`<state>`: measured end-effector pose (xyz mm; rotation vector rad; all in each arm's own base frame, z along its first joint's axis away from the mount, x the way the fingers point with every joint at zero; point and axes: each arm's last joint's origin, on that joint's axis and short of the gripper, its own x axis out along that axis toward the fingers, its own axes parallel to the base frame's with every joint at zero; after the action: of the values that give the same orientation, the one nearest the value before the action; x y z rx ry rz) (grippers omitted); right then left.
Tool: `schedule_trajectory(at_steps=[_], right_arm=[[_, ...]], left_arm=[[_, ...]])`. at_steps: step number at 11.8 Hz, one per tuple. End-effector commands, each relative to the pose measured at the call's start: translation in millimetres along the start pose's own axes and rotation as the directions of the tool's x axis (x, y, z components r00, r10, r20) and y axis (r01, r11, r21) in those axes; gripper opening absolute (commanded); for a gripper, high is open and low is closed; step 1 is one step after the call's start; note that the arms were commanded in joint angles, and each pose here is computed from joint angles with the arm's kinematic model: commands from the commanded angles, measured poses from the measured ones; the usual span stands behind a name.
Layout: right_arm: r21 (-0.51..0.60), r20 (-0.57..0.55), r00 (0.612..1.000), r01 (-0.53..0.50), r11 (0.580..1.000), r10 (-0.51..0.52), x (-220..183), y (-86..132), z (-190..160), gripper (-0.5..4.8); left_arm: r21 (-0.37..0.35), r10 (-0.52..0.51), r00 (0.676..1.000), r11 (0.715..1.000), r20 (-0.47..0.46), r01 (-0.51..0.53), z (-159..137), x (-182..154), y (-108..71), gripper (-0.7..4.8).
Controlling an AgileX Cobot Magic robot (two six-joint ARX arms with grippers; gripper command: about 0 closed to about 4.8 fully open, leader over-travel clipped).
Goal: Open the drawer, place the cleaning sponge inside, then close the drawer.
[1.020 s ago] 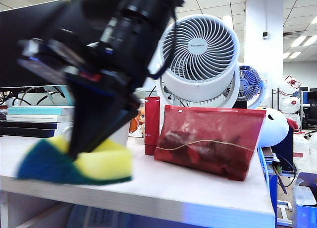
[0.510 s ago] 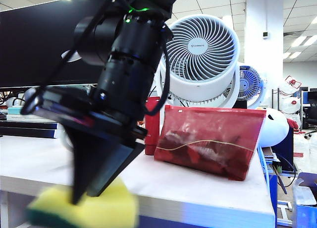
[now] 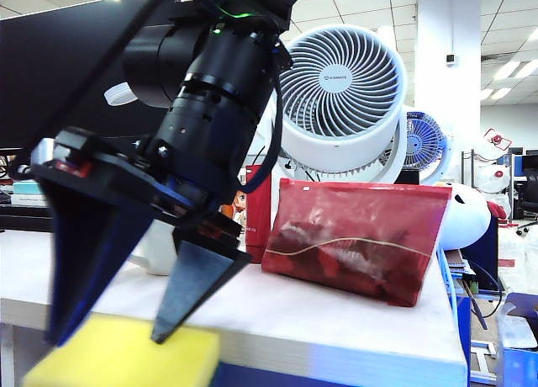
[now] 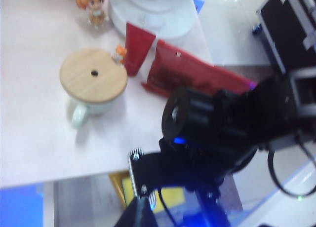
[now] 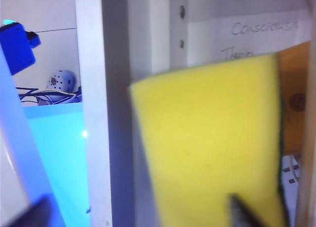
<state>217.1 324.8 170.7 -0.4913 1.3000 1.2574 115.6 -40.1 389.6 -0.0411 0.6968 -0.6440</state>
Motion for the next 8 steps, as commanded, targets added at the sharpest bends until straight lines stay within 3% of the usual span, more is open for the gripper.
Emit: schedule_trajectory(at_steps=[1, 3, 4, 5, 6, 8], right_arm=[[-0.013, 0.025, 1.0, -0.004, 1.0, 0.004, -4.6, 3.2, 2.6, 4.42], [-0.005, 0.02, 1.0, -0.01, 1.0, 0.01, -4.5, 3.5, 2.1, 4.33], [-0.004, 0.017, 1.0, -0.019, 1.0, 0.019, -4.4, 4.0, 1.7, 3.55], [0.001, 0.007, 1.0, -0.03, 1.0, 0.03, -4.4, 4.6, 0.6, -0.37], [0.003, 0.004, 1.0, -0.031, 1.0, 0.031, -4.2, 4.9, 0.3, 0.19], [0.002, 0.007, 1.0, -0.031, 1.0, 0.031, -4.2, 4.8, 0.6, 0.14]], left_arm=[[0.001, 0.002, 0.999, 1.0, -0.05, -0.002, -5.3, -1.8, -0.8, -0.03], [-0.011, 0.0, 0.997, 1.0, -0.078, -0.001, -8.2, -2.0, -0.9, -0.03], [-0.013, 0.0, 0.997, 1.0, -0.082, -0.001, -8.6, -2.0, -1.0, -0.03], [-0.013, 0.0, 0.997, 1.0, -0.082, -0.001, -8.6, -2.0, -1.0, -0.03], [-0.013, 0.0, 0.997, 1.0, -0.081, -0.001, -8.5, -2.0, -1.0, -0.03], [-0.013, -0.001, 0.997, 1.0, -0.082, 0.0, -8.6, -2.0, -1.0, -0.03]])
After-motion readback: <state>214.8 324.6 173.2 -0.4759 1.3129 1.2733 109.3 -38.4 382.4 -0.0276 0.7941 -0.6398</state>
